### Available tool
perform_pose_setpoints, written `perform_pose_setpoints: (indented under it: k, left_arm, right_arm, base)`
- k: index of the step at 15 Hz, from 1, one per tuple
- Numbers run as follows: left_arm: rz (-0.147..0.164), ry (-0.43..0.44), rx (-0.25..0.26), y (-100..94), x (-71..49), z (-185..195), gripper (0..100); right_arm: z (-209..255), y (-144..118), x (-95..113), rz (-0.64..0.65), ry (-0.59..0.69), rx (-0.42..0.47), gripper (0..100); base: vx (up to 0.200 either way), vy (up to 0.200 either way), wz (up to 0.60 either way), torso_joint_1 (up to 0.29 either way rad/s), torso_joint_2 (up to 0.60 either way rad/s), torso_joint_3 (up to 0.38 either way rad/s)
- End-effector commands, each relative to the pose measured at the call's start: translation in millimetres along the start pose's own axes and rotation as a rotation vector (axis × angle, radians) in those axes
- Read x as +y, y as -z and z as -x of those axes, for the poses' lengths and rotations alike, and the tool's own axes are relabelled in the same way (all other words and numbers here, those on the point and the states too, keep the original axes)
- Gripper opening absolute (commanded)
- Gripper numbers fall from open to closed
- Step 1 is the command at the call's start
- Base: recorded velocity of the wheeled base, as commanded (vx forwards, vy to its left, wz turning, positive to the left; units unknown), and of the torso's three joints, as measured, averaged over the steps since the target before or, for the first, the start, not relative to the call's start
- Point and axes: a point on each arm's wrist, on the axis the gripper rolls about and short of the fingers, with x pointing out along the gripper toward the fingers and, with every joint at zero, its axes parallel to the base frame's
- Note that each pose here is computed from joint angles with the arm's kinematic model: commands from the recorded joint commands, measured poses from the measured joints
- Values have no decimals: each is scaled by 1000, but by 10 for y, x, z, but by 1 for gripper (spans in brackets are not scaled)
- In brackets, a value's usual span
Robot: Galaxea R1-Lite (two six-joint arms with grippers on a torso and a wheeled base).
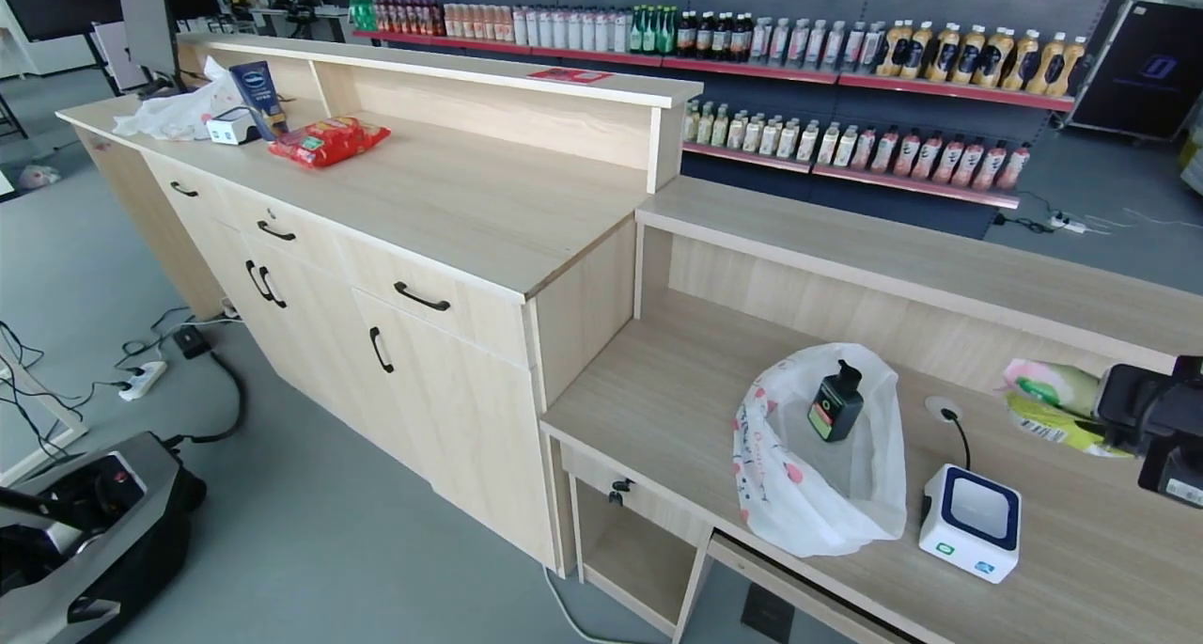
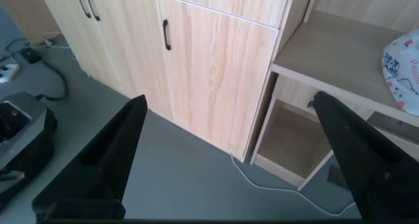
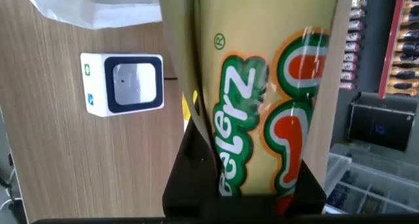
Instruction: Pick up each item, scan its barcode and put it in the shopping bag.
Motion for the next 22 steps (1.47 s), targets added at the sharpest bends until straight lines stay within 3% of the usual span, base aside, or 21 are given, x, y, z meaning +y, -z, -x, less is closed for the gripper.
perform_pose_setpoints:
  k: [1, 8, 12, 17, 22]
  left_arm:
    - [0, 0, 1, 0, 0, -1, 100]
    - [2, 0, 1, 0, 0, -1, 100]
    - [2, -1, 1, 0, 0, -1, 100]
    - [2, 0, 1, 0, 0, -1, 100]
    - [0, 0, 1, 0, 0, -1, 100]
  right_arm:
    - [-165, 202, 140, -5, -70, 46, 0]
    - [-433, 510, 194, 93, -45, 75, 0]
    - [-731, 603, 369, 70, -107, -76, 0]
    - [-901, 707, 392, 118, -65, -82, 0]
    - [-969, 783, 516, 151, -112, -79, 0]
  base:
    - [0, 0, 0, 0, 0, 0]
    - [0, 0, 0, 0, 0, 0]
    - [0, 0, 0, 0, 0, 0]
    - [0, 0, 0, 0, 0, 0]
    - [0, 0, 0, 0, 0, 0]
